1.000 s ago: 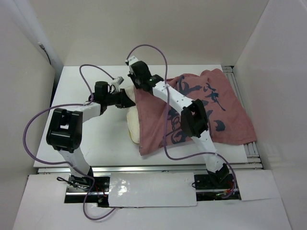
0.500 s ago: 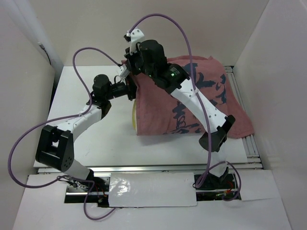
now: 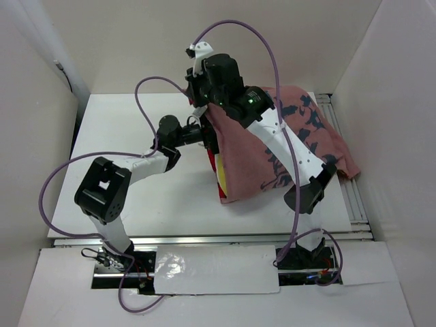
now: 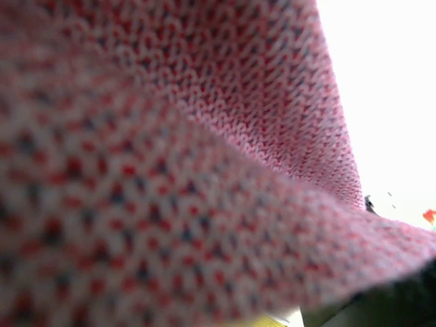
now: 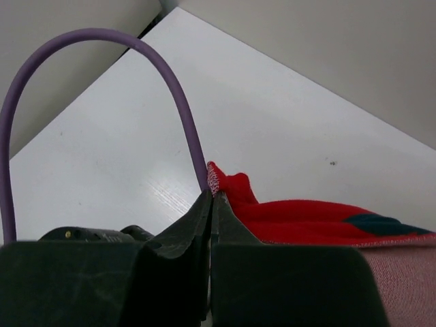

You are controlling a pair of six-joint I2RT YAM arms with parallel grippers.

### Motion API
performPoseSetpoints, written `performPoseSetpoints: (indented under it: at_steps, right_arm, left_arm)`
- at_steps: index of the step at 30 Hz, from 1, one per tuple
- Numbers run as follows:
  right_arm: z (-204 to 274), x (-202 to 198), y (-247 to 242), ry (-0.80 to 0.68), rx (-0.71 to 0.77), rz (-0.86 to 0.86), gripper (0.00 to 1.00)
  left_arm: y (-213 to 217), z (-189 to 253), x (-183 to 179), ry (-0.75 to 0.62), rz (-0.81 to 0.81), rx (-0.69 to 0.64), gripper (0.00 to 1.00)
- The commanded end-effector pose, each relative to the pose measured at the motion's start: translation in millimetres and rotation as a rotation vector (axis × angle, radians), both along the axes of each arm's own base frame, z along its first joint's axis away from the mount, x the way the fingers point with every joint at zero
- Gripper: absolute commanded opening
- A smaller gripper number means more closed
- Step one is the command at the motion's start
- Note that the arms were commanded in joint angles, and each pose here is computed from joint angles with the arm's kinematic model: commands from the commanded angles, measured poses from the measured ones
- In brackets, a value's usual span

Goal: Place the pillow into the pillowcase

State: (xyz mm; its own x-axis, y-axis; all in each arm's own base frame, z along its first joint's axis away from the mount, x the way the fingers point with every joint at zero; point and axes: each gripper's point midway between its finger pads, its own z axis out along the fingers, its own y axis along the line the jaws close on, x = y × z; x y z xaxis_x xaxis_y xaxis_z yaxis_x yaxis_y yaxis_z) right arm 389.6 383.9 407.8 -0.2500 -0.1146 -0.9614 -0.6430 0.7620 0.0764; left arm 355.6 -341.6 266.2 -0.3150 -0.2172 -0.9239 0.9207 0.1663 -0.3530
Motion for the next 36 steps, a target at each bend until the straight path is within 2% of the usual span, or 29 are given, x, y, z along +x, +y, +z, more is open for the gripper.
performPoseSetpoints:
  at_steps: [1, 5, 7, 10, 13, 14, 17, 18, 23, 24, 29, 33, 35, 36]
  right_arm:
    - [40.9, -54.5, 53.1, 0.018, 0.218, 0.283, 0.00]
    - [27.4, -39.8, 43.4, 0.037, 0.219, 0.223, 0.00]
    - [27.2, -31.6, 37.4, 0.031, 0.217, 0.185, 0.00]
    - [5.4, -12.6, 35.5, 0.047, 0.186, 0.117, 0.00]
    - [-10.4, 0.2, 35.8, 0.067, 0.175, 0.081, 0.00]
    - [-17.6, 9.1, 35.1, 0.070, 0.169, 0.062, 0.00]
    - [-33.2, 16.1, 38.9, 0.087, 0.149, 0.048, 0.00]
    - [-33.3, 17.8, 37.6, 0.084, 0.147, 0.036, 0.00]
    - [-49.2, 25.3, 36.1, 0.113, 0.141, 0.011, 0.00]
    - [-52.7, 26.2, 37.0, 0.114, 0.140, 0.011, 0.00]
    - [-81.8, 28.5, 44.9, 0.165, 0.112, 0.024, 0.01]
    - [-144.7, 19.2, 77.7, 0.238, 0.056, 0.088, 0.06]
    - [-164.8, 15.9, 94.2, 0.266, 0.041, 0.127, 0.07]
    - [-195.2, 16.5, 107.7, 0.297, 0.010, 0.136, 0.09]
  left_arm:
    - [-7.5, -9.2, 29.5, 0.058, 0.163, -0.013, 0.99]
    - [18.6, -38.5, 53.0, 0.188, 0.380, 0.068, 0.99]
    - [29.9, -64.1, 53.3, 0.258, 0.441, 0.173, 0.99]
    - [41.6, -77.7, 37.2, 0.310, 0.450, 0.264, 0.99]
    - [52.1, -72.0, 22.8, 0.325, 0.460, 0.302, 0.99]
    - [58.4, -87.6, 11.9, 0.362, 0.456, 0.354, 0.99]
    - [70.2, -83.4, -8.6, 0.355, 0.453, 0.376, 0.99]
    - [78.1, -97.6, -19.5, 0.385, 0.462, 0.405, 0.99]
    - [99.1, -111.9, -60.6, 0.436, 0.457, 0.396, 0.99]
    - [103.3, -125.5, -72.9, 0.474, 0.448, 0.412, 0.99]
    - [119.3, -132.8, -110.7, 0.486, 0.438, 0.427, 0.99]
    - [133.0, -146.8, -134.1, 0.510, 0.471, 0.401, 0.98]
    - [135.1, -139.9, -139.6, 0.501, 0.474, 0.363, 0.93]
    - [135.8, -139.5, -141.8, 0.503, 0.476, 0.353, 0.93]
